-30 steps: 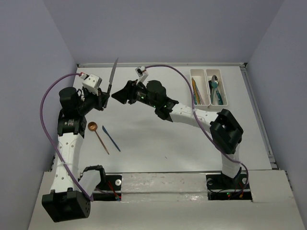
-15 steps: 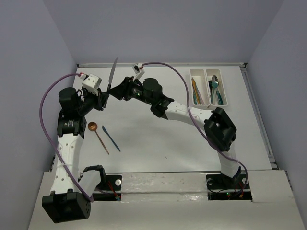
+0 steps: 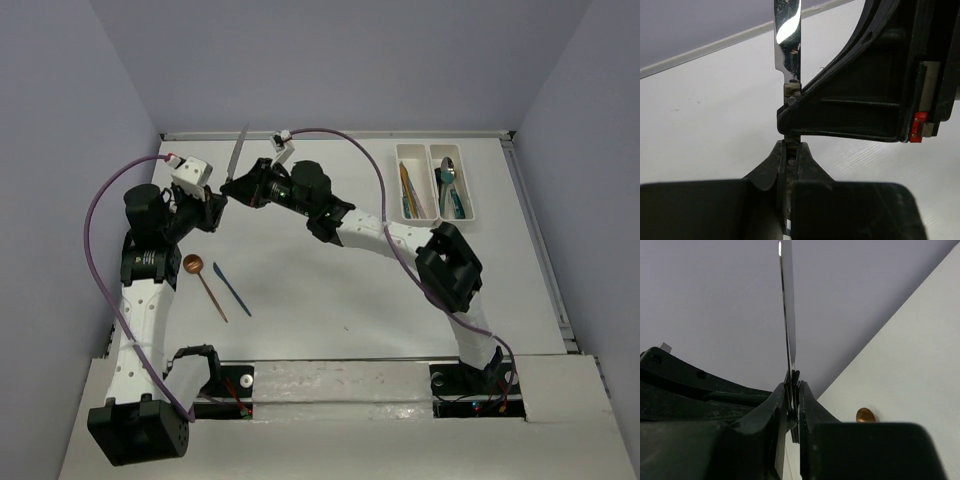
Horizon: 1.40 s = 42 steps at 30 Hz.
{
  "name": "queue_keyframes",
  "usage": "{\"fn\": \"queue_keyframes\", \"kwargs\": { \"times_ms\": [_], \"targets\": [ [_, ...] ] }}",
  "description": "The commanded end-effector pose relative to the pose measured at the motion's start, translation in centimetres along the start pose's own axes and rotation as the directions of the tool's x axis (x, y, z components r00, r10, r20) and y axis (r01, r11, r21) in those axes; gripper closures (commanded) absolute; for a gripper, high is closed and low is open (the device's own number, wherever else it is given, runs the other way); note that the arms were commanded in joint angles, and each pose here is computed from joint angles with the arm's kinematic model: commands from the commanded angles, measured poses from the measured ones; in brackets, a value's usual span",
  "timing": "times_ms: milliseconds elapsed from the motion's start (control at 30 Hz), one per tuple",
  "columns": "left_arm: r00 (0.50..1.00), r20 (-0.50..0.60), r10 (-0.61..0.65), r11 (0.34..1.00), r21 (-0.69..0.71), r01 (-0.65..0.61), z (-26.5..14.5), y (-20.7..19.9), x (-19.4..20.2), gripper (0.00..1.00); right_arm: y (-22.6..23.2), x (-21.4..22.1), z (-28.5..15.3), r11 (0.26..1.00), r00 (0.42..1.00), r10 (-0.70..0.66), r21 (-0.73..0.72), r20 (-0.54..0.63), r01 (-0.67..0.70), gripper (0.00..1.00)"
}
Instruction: Sort the eating utensils into containers
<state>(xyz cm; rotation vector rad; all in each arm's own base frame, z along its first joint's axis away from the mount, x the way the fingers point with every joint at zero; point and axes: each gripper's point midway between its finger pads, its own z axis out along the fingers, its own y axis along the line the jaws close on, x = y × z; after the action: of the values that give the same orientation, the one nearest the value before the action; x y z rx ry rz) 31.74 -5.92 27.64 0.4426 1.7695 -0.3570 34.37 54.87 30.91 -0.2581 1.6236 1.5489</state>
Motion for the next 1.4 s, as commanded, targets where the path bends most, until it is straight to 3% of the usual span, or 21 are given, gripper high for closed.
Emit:
{"fn": "queue_keyframes", "kwargs": {
  "times_ms": [0, 67, 133, 167, 233, 367, 400, 467, 500, 633, 767, 900, 1367],
  "targets": [
    [0.997, 0.058, 0.043, 0.999, 0.003, -0.043, -0.2, -0.2, -1.4, 1.00, 2.4, -1.0, 0.8, 0.997, 0.999, 0.005, -0.077, 0.033, -0.002, 1.00],
    [0.998, 0.047, 0.050, 0.999, 0.000, -0.050, -0.2, -0.1, -1.0, 1.00, 2.1, -0.4, 0.6, 0.997, 1.000, -0.001, -0.078, 0.013, 0.002, 1.00],
    [0.997, 0.022, 0.079, 0.997, 0.022, -0.080, -0.3, -0.4, -0.3, 0.67, 1.8, -1.4, -0.3, 0.997, 1.000, -0.021, -0.079, 0.008, 0.022, 1.00],
    [0.996, 0.013, 0.092, 0.995, 0.031, -0.092, -0.4, -0.6, -0.1, 0.30, 0.5, -2.5, -1.1, 0.997, 1.000, -0.031, -0.070, 0.000, 0.031, 1.00],
    [0.994, -0.012, 0.106, 0.994, 0.014, -0.106, -0.9, -0.4, 0.5, 0.03, -1.7, -3.8, -3.3, 0.998, 0.997, -0.051, -0.025, -0.049, 0.050, 1.00],
    [0.989, -0.055, 0.140, 0.986, -0.086, -0.144, -1.3, 1.3, 1.4, 0.01, -9.0, -8.5, -9.7, 0.978, 0.976, -0.095, 0.162, -0.195, 0.128, 1.00],
    [0.988, -0.073, 0.139, 0.985, -0.097, -0.145, -1.2, 1.6, 2.2, 0.01, -13.2, -9.7, -13.3, 0.940, 0.961, -0.098, 0.294, -0.259, 0.174, 1.00],
    [0.987, -0.091, 0.135, 0.980, -0.132, -0.146, -1.1, 2.4, 2.9, 0.01, -15.7, -12.0, -17.1, 0.889, 0.947, -0.122, 0.392, -0.296, 0.237, 1.00],
    [0.986, -0.107, 0.127, 0.980, -0.142, -0.141, -0.9, 2.7, 3.8, 0.01, -18.1, -13.9, -21.2, 0.826, 0.937, -0.122, 0.489, -0.329, 0.280, 1.00],
    [0.984, -0.139, 0.108, 0.981, -0.148, -0.129, -0.3, 3.1, 5.8, 0.01, -22.9, -18.3, -30.8, 0.657, 0.938, -0.066, 0.692, -0.342, 0.298, 1.00],
    [0.981, -0.160, 0.106, 0.977, -0.168, -0.133, -0.1, 3.6, 6.7, 0.01, -27.1, -20.4, -36.3, 0.511, 0.936, -0.005, 0.804, -0.351, 0.304, 1.00],
    [0.979, -0.171, 0.113, 0.974, -0.177, -0.143, -0.4, 3.7, 7.3, 0.01, -30.0, -21.8, -37.8, 0.445, 0.935, 0.014, 0.840, -0.354, 0.312, 1.00],
    [0.973, -0.204, 0.107, 0.976, -0.164, -0.142, -0.2, 3.6, 8.9, 0.01, -36.9, -17.5, -37.6, 0.384, 0.931, 0.173, 0.893, -0.321, 0.236, 1.00]
  ]
}}
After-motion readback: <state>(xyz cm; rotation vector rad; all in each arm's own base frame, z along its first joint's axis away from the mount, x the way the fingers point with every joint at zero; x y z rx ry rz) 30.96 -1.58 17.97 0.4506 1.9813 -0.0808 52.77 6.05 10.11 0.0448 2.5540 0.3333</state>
